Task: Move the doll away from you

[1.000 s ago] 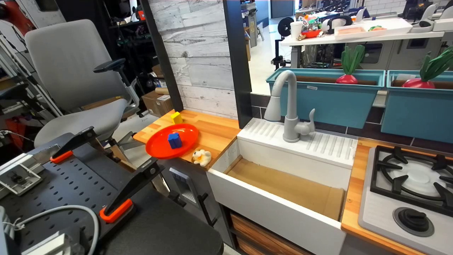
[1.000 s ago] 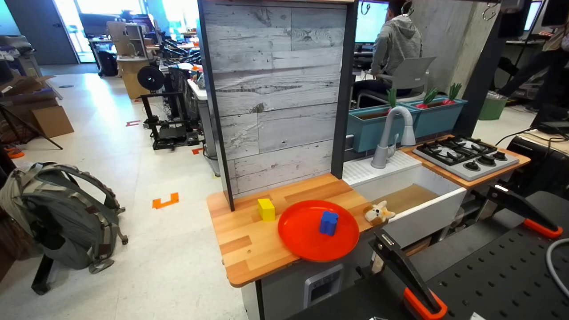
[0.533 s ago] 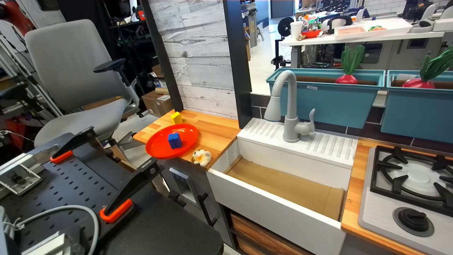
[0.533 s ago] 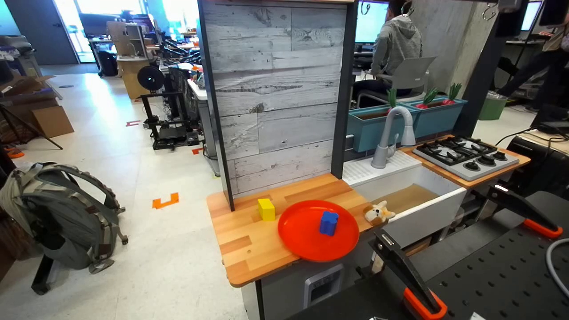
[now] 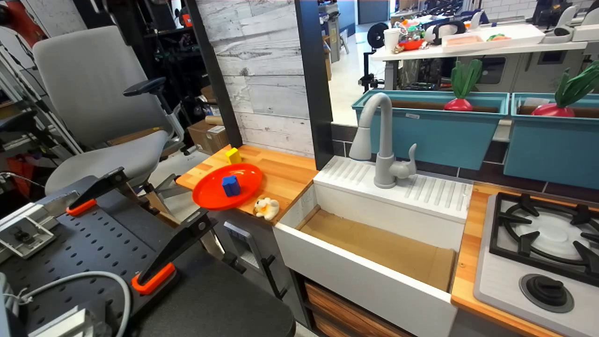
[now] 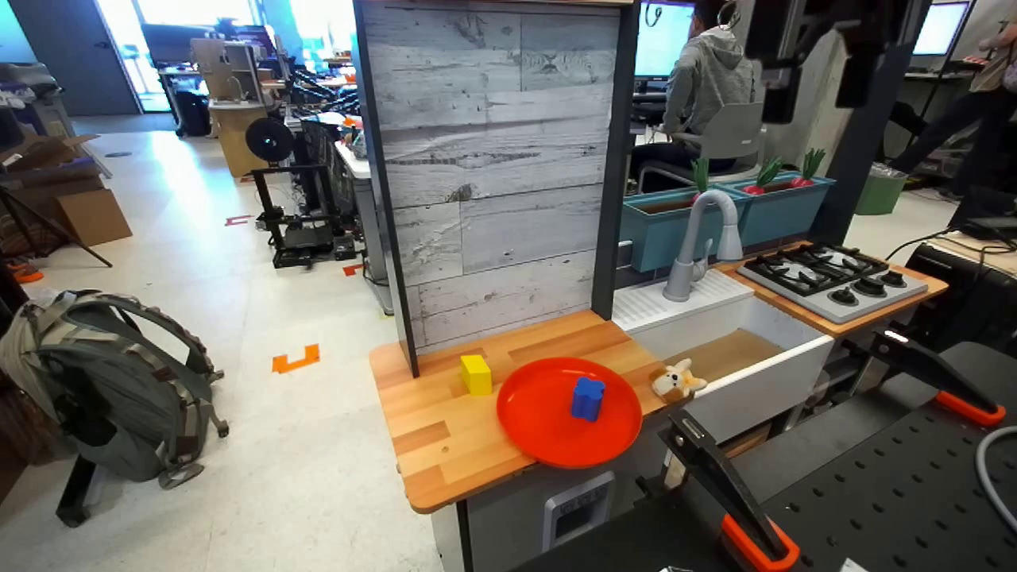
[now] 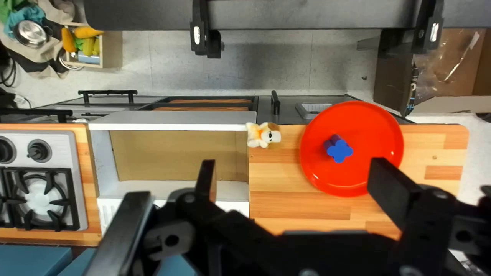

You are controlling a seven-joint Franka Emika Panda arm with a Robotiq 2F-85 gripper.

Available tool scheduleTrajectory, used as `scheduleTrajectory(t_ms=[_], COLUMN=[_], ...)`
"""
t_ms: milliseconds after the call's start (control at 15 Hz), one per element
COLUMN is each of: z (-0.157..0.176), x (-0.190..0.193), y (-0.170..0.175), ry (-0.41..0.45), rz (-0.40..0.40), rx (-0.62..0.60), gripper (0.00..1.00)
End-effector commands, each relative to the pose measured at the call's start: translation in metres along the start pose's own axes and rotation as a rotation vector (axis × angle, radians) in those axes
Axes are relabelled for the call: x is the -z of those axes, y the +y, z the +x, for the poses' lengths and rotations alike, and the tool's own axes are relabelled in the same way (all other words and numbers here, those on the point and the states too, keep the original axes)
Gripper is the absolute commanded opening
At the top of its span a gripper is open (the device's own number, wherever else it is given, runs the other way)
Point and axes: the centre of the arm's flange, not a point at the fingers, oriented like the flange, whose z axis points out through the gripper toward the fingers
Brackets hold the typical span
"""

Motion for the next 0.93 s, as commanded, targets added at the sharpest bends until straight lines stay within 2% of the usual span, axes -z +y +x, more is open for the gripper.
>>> scheduleTrajectory(t_ms=[0,267,467,867], z=[0.040,0.068,0.082,0.100], x=[-0.043,-0.109,-0.159,-0.241], y=[-0.004,0.001,0.012,0.030], ry=[0.015,0.038,-0.003,-0.084], rz=[0.017,0.008,0.041,0.041], rx=[-0.008,-0.048,-0.067,-0.106], gripper=[1.00,1.00,1.00,1.00])
